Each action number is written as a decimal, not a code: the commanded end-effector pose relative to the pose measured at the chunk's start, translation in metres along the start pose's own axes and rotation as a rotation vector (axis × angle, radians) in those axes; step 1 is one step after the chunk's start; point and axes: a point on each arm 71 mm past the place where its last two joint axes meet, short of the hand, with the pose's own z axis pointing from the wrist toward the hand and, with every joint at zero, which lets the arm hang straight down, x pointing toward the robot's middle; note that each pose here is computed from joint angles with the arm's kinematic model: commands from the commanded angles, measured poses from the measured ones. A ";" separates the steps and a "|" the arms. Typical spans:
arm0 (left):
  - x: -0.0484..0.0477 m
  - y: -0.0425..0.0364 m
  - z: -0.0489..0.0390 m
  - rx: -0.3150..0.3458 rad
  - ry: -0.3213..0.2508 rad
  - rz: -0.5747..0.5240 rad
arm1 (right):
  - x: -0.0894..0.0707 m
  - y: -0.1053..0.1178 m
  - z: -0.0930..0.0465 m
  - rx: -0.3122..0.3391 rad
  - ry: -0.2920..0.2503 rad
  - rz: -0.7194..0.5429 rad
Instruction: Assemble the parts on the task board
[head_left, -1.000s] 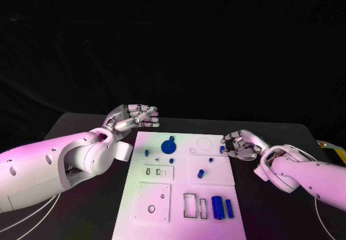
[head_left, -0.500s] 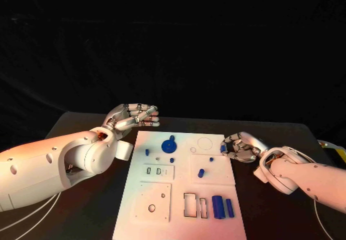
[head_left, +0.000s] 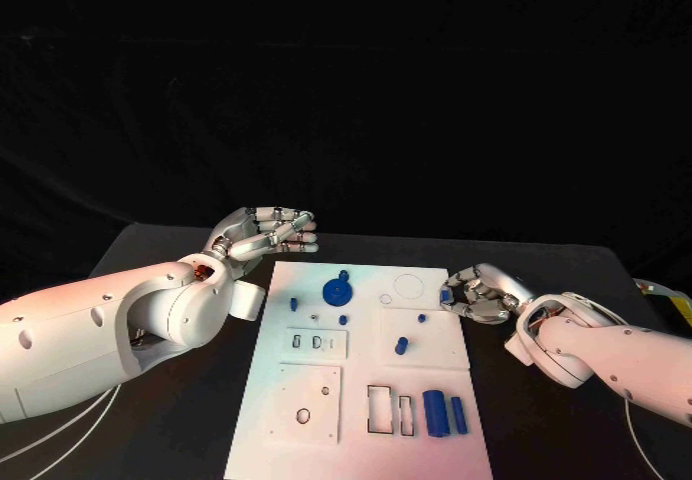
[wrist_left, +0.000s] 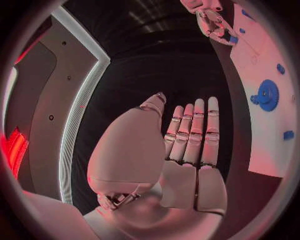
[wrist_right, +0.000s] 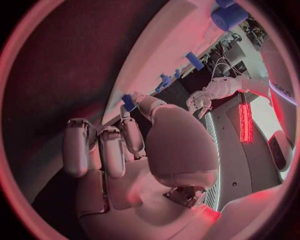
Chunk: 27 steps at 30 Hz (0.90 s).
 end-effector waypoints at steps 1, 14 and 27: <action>0.0021 -0.0010 0.0004 0.005 0.017 -0.008 | -0.001 0.000 0.000 0.000 -0.023 0.008; 0.0000 -0.0003 0.0014 0.004 0.014 -0.007 | -0.006 0.009 -0.008 0.026 -0.119 0.031; -0.0040 0.0006 0.0039 0.010 0.004 0.008 | 0.009 0.080 -0.004 -0.062 -0.089 0.002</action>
